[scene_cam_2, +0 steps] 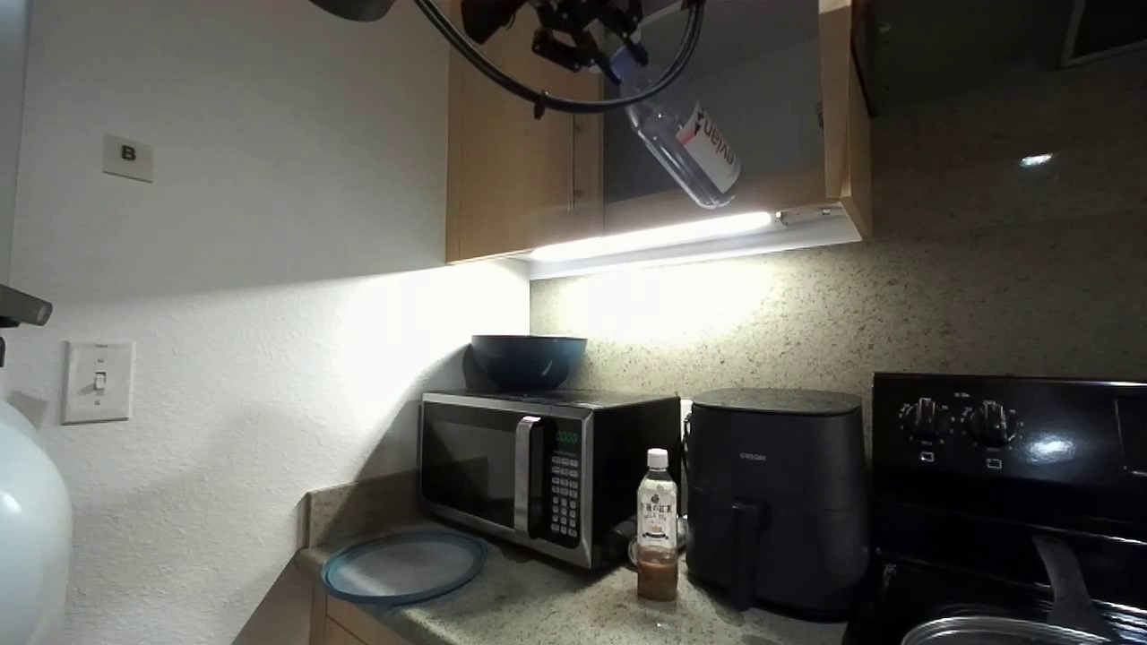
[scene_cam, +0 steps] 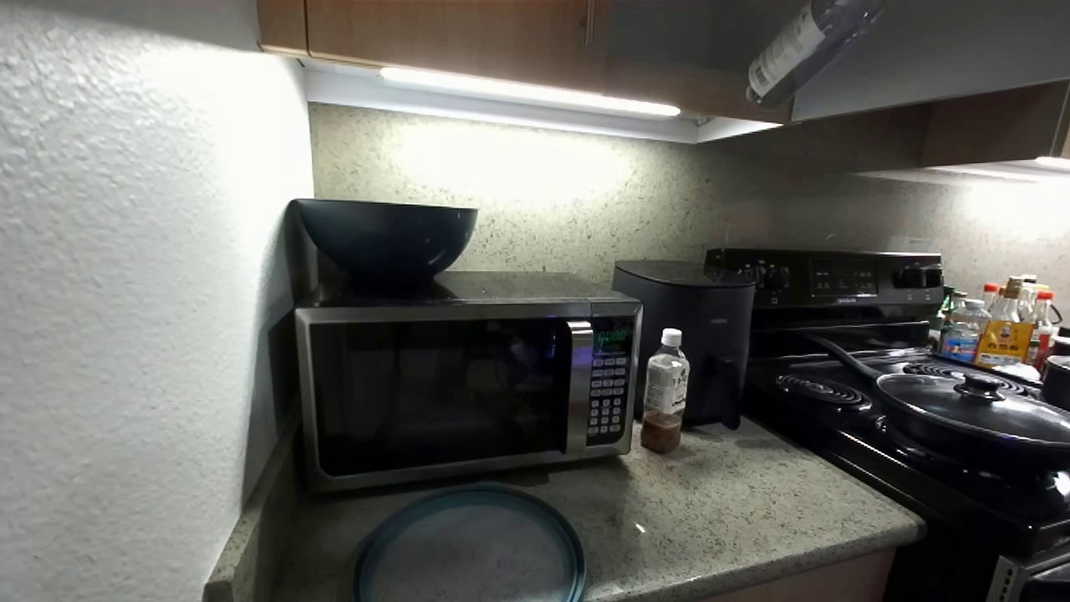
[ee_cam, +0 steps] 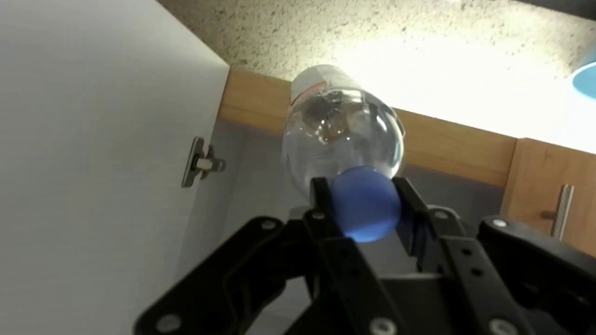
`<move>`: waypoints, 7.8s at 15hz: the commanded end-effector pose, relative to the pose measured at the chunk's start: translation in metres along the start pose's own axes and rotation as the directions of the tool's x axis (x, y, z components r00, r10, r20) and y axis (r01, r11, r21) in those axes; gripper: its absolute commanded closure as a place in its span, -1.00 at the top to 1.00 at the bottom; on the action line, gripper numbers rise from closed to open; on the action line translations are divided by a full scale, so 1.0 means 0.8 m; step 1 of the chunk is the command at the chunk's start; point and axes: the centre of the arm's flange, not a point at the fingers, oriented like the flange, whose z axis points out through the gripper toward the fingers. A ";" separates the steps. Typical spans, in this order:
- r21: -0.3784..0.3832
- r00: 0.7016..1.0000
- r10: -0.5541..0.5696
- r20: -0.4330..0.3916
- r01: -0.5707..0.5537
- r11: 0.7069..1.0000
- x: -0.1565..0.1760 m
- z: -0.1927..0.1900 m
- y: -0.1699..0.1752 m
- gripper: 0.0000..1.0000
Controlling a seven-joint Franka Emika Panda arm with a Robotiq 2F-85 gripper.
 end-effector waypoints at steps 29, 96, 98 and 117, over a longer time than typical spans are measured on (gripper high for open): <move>-0.058 0.972 0.039 -0.230 -0.054 0.997 0.108 0.261 0.011 -0.79; 0.129 0.812 -0.017 0.583 -0.072 0.989 -0.211 0.265 -0.107 1.00; 0.133 0.813 -0.025 0.582 -0.064 0.989 -0.211 0.270 -0.110 1.00; 0.188 0.714 -0.081 0.695 -0.072 0.980 -0.268 0.396 -0.173 1.00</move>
